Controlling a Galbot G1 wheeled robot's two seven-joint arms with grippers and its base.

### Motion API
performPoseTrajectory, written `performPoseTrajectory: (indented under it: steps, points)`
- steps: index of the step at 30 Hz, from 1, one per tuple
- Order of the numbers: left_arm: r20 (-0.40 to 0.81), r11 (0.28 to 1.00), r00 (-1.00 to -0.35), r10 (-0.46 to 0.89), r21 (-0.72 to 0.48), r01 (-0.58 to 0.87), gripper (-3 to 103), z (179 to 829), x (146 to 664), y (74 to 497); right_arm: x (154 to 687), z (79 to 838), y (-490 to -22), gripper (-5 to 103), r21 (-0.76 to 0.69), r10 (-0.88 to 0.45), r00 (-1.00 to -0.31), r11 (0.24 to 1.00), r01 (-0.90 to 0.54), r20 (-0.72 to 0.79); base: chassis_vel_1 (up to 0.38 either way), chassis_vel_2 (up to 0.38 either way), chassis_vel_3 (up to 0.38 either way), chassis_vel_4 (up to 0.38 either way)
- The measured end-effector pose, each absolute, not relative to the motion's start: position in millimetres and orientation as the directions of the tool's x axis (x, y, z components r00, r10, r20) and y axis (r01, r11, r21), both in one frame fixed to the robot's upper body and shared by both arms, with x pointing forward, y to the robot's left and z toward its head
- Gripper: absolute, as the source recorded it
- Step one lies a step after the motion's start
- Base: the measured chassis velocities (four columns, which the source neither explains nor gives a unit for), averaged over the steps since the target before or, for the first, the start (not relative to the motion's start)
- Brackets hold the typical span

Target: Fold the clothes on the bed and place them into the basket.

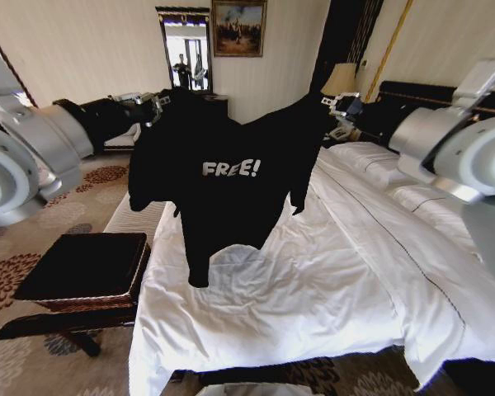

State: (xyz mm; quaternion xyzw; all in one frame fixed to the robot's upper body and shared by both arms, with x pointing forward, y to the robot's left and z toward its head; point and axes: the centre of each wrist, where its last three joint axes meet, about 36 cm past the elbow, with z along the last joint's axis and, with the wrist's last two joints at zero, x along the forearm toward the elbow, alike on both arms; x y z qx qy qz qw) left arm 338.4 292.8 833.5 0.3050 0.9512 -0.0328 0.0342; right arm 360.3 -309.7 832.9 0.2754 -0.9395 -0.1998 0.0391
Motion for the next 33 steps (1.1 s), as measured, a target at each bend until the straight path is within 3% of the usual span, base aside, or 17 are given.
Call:
performPoseTrajectory:
  steps: [20,28,33]
  points:
    - [-0.049,0.788,-0.79,0.612,-0.058,0.614,0,845,292,284,272,868,-308,0,0.346,-0.531,-0.843,0.81,-0.474,0.087,0.0,0.0,0.0,0.0]
    - [-0.037,0.768,-0.771,0.636,-0.077,0.636,0,836,287,273,255,881,-305,0,0.306,-0.519,-0.845,0.832,-0.463,0.13,0.0,0.0,0.0,0.0]
    - [-0.01,0.783,-0.787,0.617,-0.099,0.615,0,818,306,273,273,868,-309,0,0.311,-0.494,-0.855,0.846,-0.432,0.155,0.0,0.0,0.0,0.0]
